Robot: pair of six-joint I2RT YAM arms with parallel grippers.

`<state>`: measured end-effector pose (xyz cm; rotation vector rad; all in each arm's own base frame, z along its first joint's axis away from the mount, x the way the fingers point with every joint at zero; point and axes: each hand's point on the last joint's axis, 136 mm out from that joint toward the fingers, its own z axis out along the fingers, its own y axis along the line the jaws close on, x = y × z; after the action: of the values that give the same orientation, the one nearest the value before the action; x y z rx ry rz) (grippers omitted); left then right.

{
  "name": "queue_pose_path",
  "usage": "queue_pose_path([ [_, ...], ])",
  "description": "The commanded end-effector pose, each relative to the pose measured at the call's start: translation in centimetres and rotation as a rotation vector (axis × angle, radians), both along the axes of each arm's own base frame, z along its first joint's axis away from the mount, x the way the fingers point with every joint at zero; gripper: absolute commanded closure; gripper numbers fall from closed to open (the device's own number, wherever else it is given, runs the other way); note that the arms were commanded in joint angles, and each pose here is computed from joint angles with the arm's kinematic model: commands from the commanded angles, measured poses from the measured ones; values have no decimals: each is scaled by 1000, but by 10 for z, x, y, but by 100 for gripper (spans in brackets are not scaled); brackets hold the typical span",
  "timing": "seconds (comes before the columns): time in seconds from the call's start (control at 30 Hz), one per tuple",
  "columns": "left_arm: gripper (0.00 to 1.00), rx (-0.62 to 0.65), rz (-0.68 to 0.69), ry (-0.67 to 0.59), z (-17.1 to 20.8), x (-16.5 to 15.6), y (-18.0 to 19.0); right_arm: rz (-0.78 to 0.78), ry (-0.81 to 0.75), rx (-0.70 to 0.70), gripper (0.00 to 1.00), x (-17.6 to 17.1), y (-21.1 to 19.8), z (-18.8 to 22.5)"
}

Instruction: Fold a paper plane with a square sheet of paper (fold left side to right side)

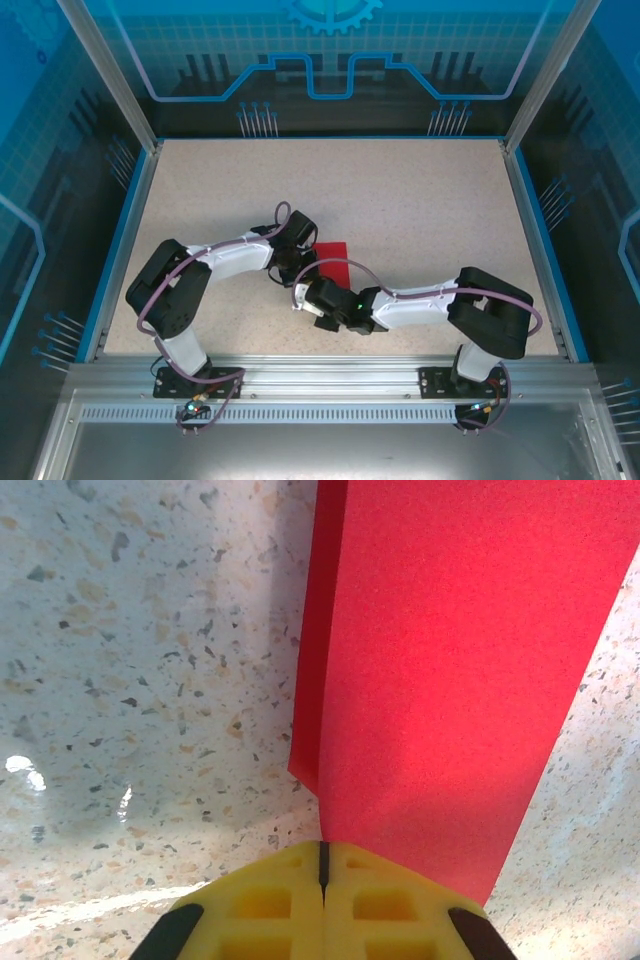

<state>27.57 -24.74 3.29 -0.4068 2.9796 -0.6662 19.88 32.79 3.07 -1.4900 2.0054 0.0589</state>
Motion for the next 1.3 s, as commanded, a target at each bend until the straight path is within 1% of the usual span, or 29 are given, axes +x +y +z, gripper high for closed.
queue_pose_path([
  [0.0, 91, 1, -30, -10, 12, 0, -3, 0, 33, 12, 100, -5, -4, 3],
  [0.1, 78, 15, -41, -24, 18, 0, 0, 0, 43, 7, 100, -6, -6, 1],
  [0.17, 73, 25, -48, -40, 25, 0, 5, -3, 50, 5, 100, -6, -7, 0],
  [0.3, 59, 30, -53, -75, 42, 2, 17, -10, 70, 5, 100, -7, -8, -4],
  [0.37, 56, 23, -50, -93, 50, 5, 20, -14, 75, 7, 100, -6, -7, -4],
  [0.43, 57, 18, -56, -111, 57, 12, 18, -16, 82, 5, 100, -6, -7, -5],
  [0.5, 60, 13, -75, -119, 61, 19, 12, -19, 85, 5, 100, -5, -7, -5],
  [0.6, 65, -37, -122, -132, 61, 34, -9, -27, 88, 2, 100, -4, -8, -6],
  [0.7, 71, -60, -173, -116, 52, 46, -30, -35, 92, -2, 100, -3, -9, -7],
  [0.83, 74, -48, -215, -71, 29, 56, -50, -40, 100, -8, 100, -2, -8, -9],
  [1.0, 75, -9, -202, -26, 1, 64, -53, -40, 106, -10, 100, -1, -7, -8],
  [1.17, 76, 26, -207, 8, -19, 60, -50, -40, 138, 16, 100, -2, -6, -4],
  [1.27, 76, 52, -222, 28, -29, 55, -48, -50, 178, 57, 100, -1, -7, 3],
])
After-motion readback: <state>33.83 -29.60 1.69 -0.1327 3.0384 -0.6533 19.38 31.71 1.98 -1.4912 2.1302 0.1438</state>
